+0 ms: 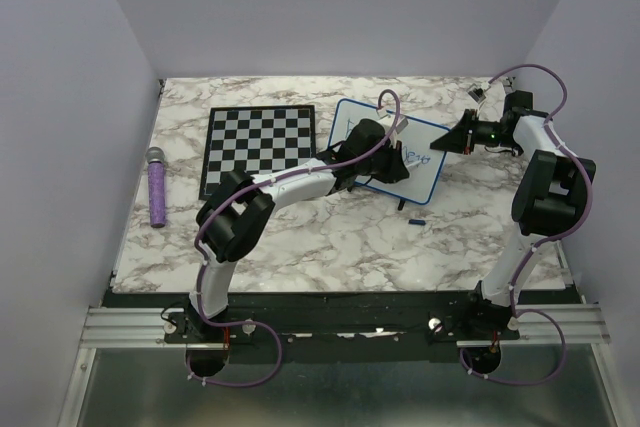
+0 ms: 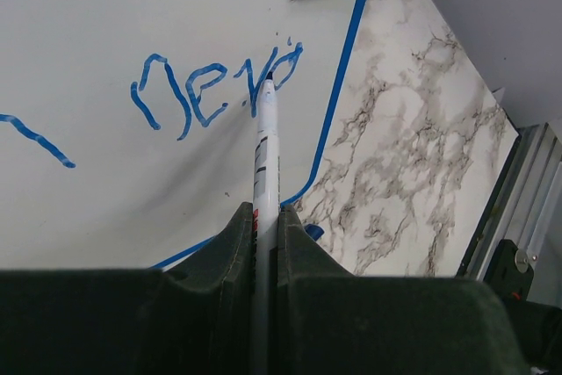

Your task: Write a sentence on the whiteboard

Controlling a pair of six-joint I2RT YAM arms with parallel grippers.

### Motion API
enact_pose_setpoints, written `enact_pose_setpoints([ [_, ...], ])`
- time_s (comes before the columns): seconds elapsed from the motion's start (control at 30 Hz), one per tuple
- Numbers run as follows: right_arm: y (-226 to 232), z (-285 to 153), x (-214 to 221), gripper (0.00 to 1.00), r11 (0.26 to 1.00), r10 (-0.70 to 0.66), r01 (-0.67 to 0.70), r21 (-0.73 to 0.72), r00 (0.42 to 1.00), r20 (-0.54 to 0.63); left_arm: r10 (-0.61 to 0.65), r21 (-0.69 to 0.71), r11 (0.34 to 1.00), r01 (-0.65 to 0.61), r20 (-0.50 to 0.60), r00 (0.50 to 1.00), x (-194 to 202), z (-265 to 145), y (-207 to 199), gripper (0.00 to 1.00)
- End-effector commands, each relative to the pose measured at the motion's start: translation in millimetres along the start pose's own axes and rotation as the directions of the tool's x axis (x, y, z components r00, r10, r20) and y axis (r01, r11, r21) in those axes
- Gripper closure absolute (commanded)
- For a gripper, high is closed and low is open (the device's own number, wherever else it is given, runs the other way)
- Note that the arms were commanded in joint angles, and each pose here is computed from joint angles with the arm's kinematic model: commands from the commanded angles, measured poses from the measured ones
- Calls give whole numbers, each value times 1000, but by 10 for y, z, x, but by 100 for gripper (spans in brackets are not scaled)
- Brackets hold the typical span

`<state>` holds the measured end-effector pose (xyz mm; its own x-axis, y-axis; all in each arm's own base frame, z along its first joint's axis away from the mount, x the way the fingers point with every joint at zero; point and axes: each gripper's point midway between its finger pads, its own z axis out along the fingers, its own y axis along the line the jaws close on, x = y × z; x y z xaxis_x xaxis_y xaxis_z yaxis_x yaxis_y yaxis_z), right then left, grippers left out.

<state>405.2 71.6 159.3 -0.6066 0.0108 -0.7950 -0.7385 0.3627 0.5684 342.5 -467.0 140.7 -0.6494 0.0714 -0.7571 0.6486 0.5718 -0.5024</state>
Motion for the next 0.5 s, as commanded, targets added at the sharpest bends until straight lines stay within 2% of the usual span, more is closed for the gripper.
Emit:
enact_pose_setpoints([
  [0.0, -24, -7, -89, 99, 997, -74, 75, 24, 997, -17, -6, -76, 997, 4, -21, 1000, 82, -64, 228, 100],
  [0.47, -13, -9, -101, 99, 997, -77, 78, 22, 997, -14, -11, -58, 998, 7, -58, 998, 207, -59, 209, 100],
])
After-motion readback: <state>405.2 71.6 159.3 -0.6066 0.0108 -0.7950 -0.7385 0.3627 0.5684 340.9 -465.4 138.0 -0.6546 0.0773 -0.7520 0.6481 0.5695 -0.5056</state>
